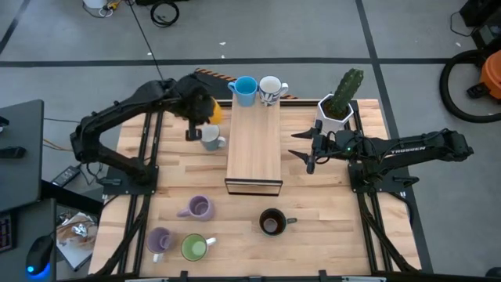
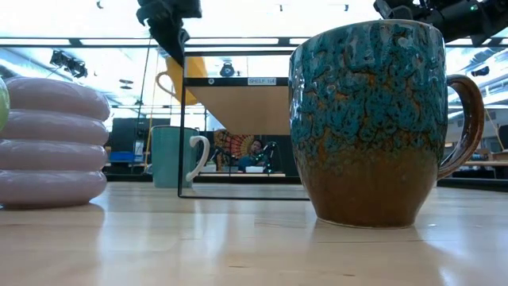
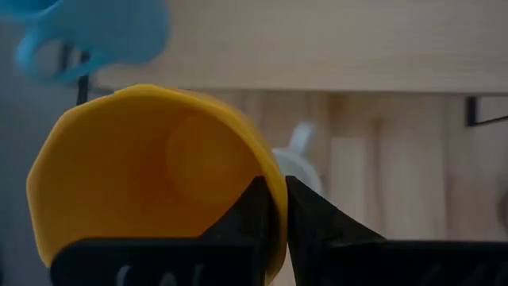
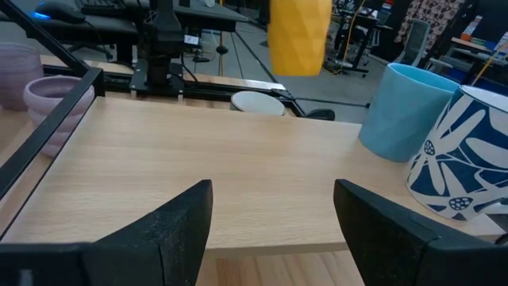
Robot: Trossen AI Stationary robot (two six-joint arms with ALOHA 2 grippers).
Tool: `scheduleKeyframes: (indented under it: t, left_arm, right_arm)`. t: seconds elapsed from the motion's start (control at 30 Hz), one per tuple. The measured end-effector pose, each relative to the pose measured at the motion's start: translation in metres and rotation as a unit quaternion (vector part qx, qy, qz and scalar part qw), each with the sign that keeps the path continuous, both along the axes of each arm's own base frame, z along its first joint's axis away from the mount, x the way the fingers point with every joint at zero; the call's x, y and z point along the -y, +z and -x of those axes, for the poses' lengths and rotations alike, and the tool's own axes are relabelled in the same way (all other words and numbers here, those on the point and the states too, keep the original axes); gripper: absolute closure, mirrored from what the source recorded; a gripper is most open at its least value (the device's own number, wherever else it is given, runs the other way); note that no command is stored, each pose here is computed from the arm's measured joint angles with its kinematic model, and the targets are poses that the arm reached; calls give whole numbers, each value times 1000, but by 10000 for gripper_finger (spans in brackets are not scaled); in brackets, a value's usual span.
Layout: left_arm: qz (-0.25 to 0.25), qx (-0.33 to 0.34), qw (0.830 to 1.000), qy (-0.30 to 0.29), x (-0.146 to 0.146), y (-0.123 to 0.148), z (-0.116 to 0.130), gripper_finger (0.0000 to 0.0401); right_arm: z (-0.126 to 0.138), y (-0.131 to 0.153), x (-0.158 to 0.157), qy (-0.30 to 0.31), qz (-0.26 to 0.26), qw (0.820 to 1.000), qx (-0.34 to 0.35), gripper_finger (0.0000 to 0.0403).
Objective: Place coffee mugs
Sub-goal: Put the yellow mug on the shelf
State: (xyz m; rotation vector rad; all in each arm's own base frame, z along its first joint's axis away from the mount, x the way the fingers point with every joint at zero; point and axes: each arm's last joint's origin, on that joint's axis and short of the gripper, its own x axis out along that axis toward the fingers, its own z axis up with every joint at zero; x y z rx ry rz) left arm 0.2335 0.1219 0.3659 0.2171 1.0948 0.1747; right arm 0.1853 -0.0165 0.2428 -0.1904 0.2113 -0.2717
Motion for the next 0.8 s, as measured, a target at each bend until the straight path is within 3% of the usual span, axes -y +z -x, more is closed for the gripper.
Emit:
scheduleKeyframes:
  t: [0.17, 0.33, 0.57, 0.8]
  left_arm:
    - [9, -11, 999, -47, 10, -5, -24, 369]
    - [20, -14, 997, -78, 5, 6, -56, 368]
    - [26, -34, 994, -98, -10, 10, -94, 368]
    - [30, -53, 992, -108, -19, -4, -115, 368]
  right_arm:
    - [0, 1, 0, 0, 1, 1000, 6, 134]
    - [0, 2, 0, 0, 2, 1000, 10, 134]
    - [0, 1, 0, 0, 2, 1000, 6, 134]
    - [0, 0, 0, 0, 1, 1000, 0, 134]
